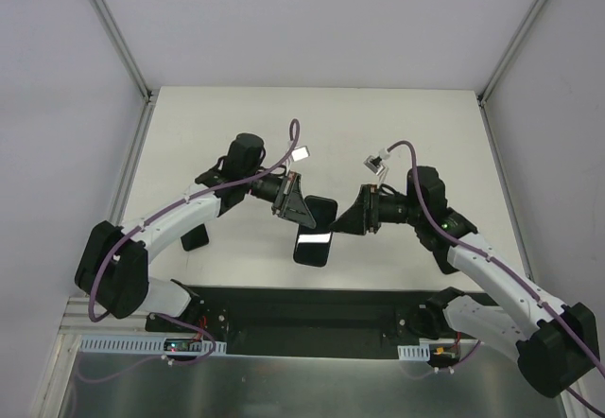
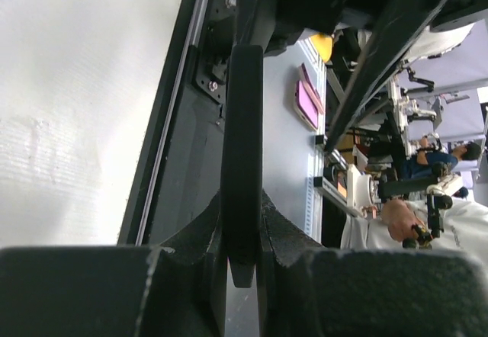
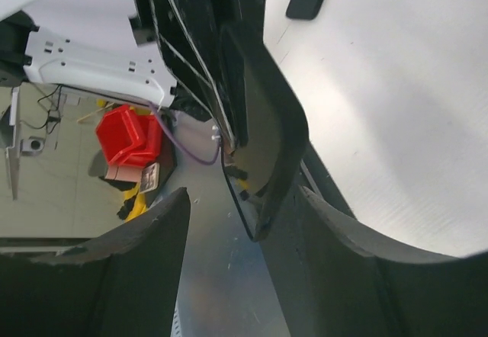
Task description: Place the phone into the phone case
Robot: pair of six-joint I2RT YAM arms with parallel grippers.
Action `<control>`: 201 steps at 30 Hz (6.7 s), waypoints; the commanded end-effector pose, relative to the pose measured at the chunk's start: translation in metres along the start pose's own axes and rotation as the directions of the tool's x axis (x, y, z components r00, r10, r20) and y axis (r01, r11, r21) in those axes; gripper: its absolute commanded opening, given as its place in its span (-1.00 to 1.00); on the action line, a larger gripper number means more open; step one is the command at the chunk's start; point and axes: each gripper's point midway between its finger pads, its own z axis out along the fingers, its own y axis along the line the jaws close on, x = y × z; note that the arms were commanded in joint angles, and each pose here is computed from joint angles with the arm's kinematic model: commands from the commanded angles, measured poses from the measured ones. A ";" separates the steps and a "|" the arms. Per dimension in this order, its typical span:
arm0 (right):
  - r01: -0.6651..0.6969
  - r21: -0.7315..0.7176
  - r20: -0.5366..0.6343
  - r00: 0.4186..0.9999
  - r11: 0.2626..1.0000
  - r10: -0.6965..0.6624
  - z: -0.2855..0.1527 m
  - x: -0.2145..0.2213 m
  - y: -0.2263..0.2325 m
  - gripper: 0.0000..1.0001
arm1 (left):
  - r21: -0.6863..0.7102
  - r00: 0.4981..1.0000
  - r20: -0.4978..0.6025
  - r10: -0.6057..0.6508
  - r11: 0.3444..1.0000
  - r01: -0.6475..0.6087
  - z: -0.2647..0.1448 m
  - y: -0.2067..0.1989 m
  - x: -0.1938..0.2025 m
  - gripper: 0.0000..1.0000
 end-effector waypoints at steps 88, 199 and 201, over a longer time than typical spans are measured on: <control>-0.265 0.662 0.013 0.939 0.701 0.343 -0.003 -0.079 -0.237 -0.27 | -0.456 0.441 0.890 -0.115 -0.177 0.872 -0.284 0.182 0.102 0.98; -0.288 0.880 0.280 0.957 0.378 0.078 -0.129 -0.013 -0.196 -0.97 | -0.399 0.419 0.905 0.072 -0.196 0.896 -0.329 0.167 0.100 0.98; -0.236 0.861 0.239 0.970 0.451 0.050 -0.109 -0.018 -0.180 -0.97 | -0.362 0.387 0.919 0.071 -0.234 0.902 -0.333 0.167 0.106 0.97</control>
